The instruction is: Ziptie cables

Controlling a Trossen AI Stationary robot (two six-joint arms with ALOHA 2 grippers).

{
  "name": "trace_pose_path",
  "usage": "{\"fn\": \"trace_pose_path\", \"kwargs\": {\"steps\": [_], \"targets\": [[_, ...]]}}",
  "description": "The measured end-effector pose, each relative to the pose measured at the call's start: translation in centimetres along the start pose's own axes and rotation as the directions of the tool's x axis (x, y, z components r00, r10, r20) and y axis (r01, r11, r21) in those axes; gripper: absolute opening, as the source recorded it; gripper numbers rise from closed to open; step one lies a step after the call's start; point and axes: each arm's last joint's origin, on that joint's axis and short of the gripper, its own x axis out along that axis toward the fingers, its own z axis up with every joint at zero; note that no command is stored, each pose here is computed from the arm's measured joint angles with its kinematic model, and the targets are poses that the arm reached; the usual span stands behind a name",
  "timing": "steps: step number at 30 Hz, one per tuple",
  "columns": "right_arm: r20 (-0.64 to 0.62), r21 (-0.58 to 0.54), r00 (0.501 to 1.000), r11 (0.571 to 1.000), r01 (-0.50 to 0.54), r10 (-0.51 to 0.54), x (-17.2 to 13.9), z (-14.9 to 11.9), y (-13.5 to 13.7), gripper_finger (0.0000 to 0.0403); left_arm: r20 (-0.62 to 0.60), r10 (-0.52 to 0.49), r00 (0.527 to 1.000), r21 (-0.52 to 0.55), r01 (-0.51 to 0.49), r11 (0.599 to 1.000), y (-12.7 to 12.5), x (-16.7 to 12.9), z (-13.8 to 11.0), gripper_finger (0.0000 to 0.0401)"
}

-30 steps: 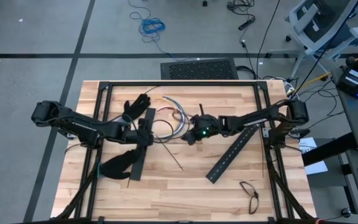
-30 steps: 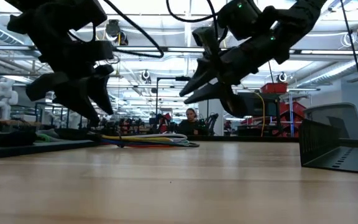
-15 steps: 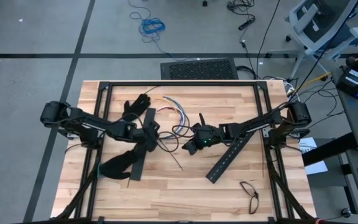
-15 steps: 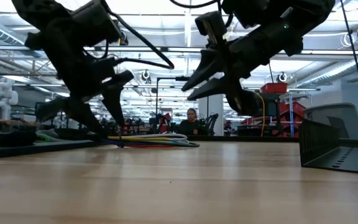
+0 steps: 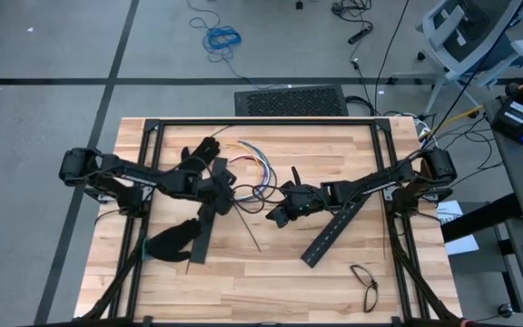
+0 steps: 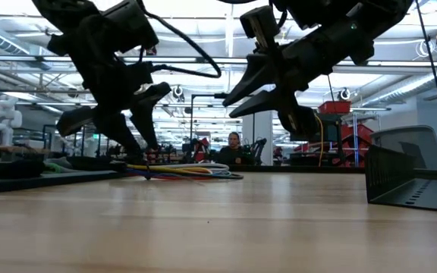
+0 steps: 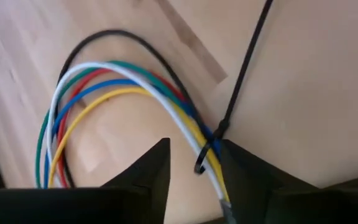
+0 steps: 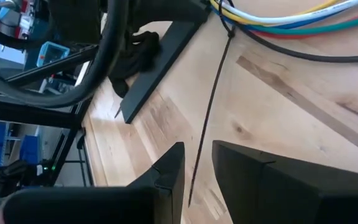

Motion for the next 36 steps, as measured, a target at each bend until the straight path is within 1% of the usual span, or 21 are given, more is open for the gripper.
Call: {"fn": "trace_pose_path", "kwargs": {"steps": [2,5,9,18,23,30,36], "targets": [[0.000,0.007,1.000,1.000,-0.002,0.002,0.0,0.0,0.0,0.0077,0.002,-0.018,1.000,-0.004,0.018,1.000,0.0,0.0,-0.2,0.0117],[0.000,0.015,1.000,1.000,-0.007,0.007,0.0,0.0,0.1,0.0077,0.005,-0.013,1.000,-0.012,0.013,1.000,0.2,0.1,-0.3,0.0100],[0.000,0.014,1.000,1.000,-0.021,0.021,0.0,-0.1,0.3,0.0077,-0.003,-0.008,1.000,-0.022,0.008,1.000,0.5,0.1,-0.6,0.0088],[-0.007,0.029,1.000,0.999,-0.029,0.030,0.0,-0.4,0.5,0.0077,0.016,-0.027,1.000,-0.041,0.027,0.999,0.8,0.1,-1.0,0.0086],[-0.009,0.032,0.999,0.999,-0.030,0.031,0.0,-0.4,0.5,0.0077,0.052,-0.060,0.997,-0.040,0.062,0.997,0.7,0.2,-0.9,0.0086],[-0.008,0.032,0.999,0.999,-0.037,0.037,0.0,-0.4,0.5,0.0077,0.029,-0.084,0.996,-0.039,0.086,0.996,0.5,1.0,-1.1,0.0086],[0.011,0.040,0.997,0.996,-0.075,0.075,0.0,-0.2,0.9,0.0077,0.000,-0.095,0.995,-0.038,0.095,0.995,0.3,1.8,-1.2,0.0086]]}}
